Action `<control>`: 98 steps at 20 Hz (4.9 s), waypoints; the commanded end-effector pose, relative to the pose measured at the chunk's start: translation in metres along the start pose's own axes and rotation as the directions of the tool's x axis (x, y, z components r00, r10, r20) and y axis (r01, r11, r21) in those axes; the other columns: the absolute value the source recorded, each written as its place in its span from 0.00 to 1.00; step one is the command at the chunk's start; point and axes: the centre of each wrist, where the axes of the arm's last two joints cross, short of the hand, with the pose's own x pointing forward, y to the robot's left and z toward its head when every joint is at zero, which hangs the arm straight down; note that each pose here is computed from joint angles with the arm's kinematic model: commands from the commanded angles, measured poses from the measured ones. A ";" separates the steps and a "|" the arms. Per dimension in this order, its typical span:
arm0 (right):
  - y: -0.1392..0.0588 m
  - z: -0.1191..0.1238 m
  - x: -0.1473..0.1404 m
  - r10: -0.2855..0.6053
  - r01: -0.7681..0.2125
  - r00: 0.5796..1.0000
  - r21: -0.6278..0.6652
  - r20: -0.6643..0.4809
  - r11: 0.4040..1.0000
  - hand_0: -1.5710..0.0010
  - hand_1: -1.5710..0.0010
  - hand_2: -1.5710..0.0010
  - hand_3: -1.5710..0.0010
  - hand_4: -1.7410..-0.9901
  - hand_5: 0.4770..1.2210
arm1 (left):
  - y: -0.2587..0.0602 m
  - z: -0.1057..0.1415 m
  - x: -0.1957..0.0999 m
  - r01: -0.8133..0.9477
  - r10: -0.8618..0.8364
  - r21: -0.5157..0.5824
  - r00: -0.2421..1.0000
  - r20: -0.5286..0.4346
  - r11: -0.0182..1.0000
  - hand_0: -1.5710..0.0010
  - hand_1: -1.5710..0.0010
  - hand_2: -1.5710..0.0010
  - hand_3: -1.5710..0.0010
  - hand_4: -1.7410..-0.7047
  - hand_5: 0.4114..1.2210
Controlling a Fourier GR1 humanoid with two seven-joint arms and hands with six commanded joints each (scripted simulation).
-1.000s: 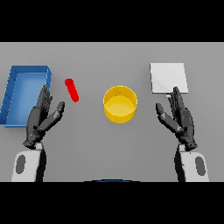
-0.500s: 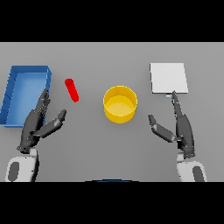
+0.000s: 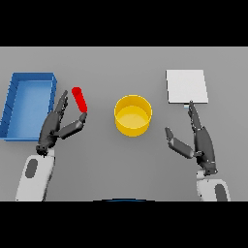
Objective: Pick up the red beaker and tilt it to pour out 1 green nut into yellow bowl. Pick up the yellow bowl and place it on the metallic measuring scale.
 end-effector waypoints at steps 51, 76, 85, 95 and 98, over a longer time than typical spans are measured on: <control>-0.007 0.006 -0.001 0.050 -0.050 0.999 -0.016 0.000 0.999 1.00 1.00 1.00 1.00 0.65 0.26 | -0.029 -0.101 0.071 0.253 -0.244 -0.053 0.959 0.142 0.966 0.00 0.00 0.00 0.01 0.01 0.88; -0.002 0.013 0.000 -0.028 0.028 0.999 -0.034 -0.016 0.999 1.00 1.00 1.00 1.00 0.60 0.26 | -0.092 -0.114 0.154 0.995 -0.897 -0.049 -0.054 0.439 -0.084 0.00 0.00 0.00 0.15 0.03 0.99; -0.006 0.010 -0.002 -0.042 0.041 0.999 -0.048 -0.015 0.998 1.00 1.00 1.00 1.00 0.60 0.21 | -0.123 -0.117 0.153 0.878 -0.725 0.036 -0.417 0.548 -0.478 0.00 0.00 0.00 0.02 0.00 1.00; 0.003 0.011 -0.004 0.012 -0.014 0.999 -0.064 -0.036 0.998 1.00 1.00 1.00 1.00 0.69 0.14 | -0.139 -0.126 0.167 0.688 -0.520 0.155 -0.658 0.545 -0.709 0.00 0.00 0.00 0.00 0.01 1.00; 0.002 0.010 -0.002 0.018 -0.019 1.000 -0.064 -0.023 0.998 1.00 1.00 1.00 1.00 0.71 0.15 | -0.147 -0.127 0.172 0.627 -0.445 0.213 -0.715 0.539 -0.750 0.00 0.00 0.00 0.00 0.01 1.00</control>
